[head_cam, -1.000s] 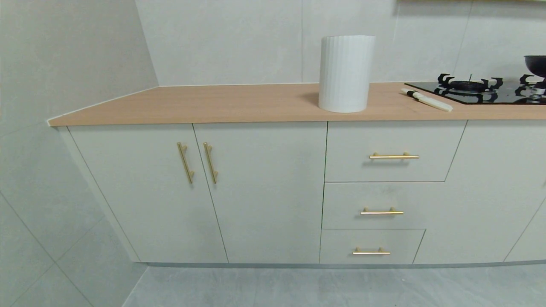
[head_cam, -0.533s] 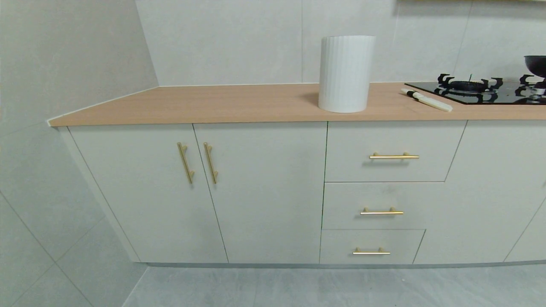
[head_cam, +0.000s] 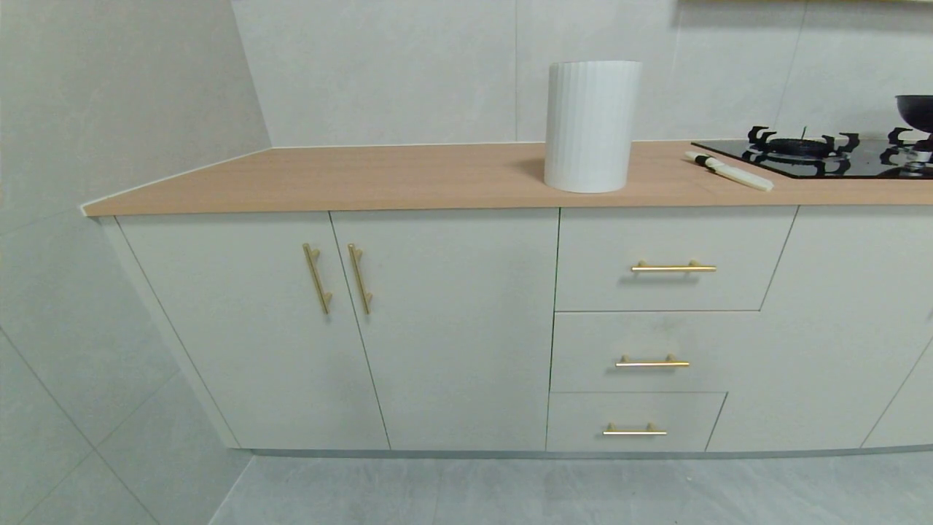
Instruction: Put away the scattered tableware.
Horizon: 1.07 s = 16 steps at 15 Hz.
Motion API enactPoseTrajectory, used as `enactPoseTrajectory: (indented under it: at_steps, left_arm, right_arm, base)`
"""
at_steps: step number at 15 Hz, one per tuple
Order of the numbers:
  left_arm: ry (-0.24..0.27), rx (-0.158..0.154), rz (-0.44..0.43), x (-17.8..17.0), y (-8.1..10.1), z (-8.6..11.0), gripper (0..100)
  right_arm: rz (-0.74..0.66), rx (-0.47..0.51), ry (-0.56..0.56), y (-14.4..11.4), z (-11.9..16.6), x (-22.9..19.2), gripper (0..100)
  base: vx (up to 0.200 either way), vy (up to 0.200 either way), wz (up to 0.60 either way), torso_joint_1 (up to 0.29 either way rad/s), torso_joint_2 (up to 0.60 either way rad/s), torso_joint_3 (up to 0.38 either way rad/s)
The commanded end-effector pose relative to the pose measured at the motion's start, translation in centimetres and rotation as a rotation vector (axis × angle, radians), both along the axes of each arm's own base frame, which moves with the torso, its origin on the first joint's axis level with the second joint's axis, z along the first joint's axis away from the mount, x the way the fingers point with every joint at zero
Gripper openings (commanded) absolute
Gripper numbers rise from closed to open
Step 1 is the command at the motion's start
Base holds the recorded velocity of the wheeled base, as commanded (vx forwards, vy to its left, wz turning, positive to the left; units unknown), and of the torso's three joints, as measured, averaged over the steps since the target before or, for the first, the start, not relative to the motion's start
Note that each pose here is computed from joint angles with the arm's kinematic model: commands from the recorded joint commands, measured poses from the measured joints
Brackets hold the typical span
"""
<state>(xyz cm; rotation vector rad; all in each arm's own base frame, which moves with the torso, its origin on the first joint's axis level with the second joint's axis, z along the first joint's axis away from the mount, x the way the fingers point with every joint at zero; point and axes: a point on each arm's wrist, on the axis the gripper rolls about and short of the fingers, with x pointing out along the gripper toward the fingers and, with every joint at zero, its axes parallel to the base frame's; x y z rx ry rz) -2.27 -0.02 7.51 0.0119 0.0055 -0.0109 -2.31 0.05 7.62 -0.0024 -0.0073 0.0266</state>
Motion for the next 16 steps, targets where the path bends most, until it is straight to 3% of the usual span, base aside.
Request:
enactPoseTrajectory:
  at_steps: [1, 16]
  left_arm:
    - [0.001, 0.0, 0.0, 0.0, 0.0, 0.0, 100]
    - [0.001, -0.001, 0.0, 0.0, 0.0, 0.0, 100]
  right_arm:
    - [0.001, -0.001, 0.003, 0.0, 0.0, 0.02, 100]
    - [0.001, 0.001, 0.003, 0.0, 0.0, 0.02, 100]
  base:
    - [0.2, 0.0, 0.0, -0.002, 0.0, 0.017]
    - [0.187, 0.0, 0.0, 0.003, 0.0, 0.002]
